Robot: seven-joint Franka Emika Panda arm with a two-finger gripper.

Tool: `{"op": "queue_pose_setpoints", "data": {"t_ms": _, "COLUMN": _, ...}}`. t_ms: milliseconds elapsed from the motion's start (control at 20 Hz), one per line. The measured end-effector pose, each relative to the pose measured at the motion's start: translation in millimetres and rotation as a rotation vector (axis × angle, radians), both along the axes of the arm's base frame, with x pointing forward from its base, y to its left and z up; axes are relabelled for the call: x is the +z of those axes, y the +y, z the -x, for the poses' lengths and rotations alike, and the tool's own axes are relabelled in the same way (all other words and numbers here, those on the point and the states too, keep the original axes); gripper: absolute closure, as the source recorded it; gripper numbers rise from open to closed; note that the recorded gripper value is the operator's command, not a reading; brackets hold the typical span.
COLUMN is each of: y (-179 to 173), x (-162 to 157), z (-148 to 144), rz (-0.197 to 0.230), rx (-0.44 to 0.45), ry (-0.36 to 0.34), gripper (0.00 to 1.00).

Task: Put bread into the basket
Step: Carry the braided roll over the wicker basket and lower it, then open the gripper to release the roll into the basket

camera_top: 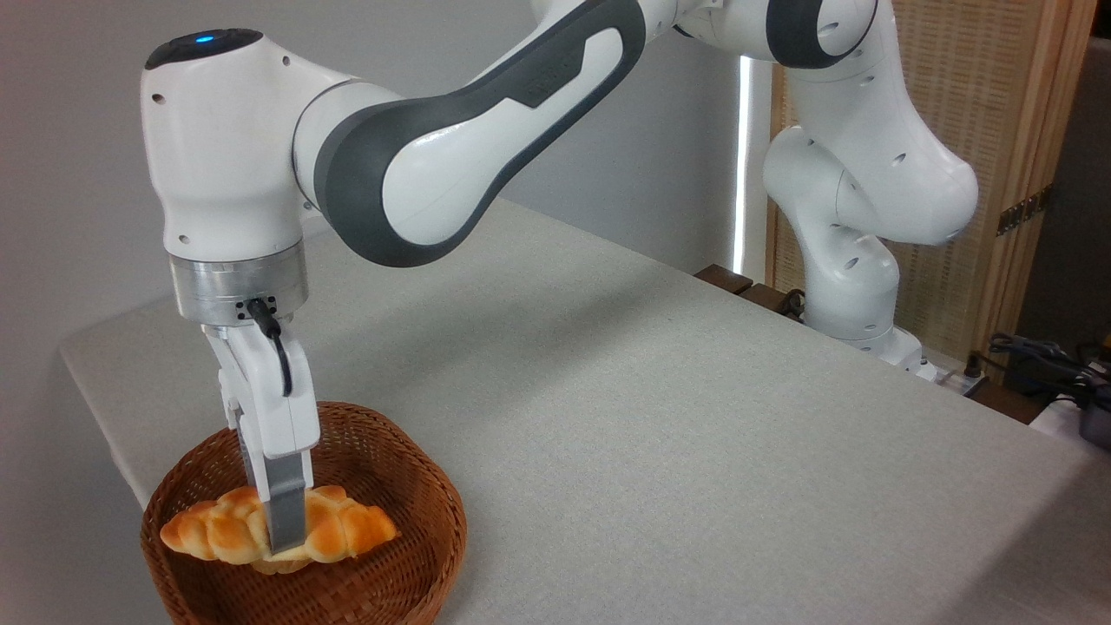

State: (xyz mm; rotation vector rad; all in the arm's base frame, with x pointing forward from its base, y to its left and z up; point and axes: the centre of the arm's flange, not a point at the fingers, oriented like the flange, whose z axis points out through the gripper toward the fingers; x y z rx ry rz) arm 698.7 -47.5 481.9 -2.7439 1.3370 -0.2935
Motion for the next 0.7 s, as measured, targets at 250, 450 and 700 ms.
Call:
{"op": "queue_pose_setpoints", "data": {"t_ms": 250, "y": 0, "x": 2, "z": 0, "rz": 0.001, "rx": 0.001, "ry": -0.005, "gripper": 0.0}}
{"op": "queue_pose_setpoints", "data": {"t_ms": 450, "y": 0, "x": 4, "z": -1, "rz": 0.001, "rx": 0.002, "ry": -0.008, "gripper": 0.0}}
{"op": "queue_pose_setpoints", "data": {"t_ms": 700, "y": 6, "x": 34, "z": 6, "rz": -0.003, "rx": 0.013, "ry": -0.035, "gripper": 0.0}}
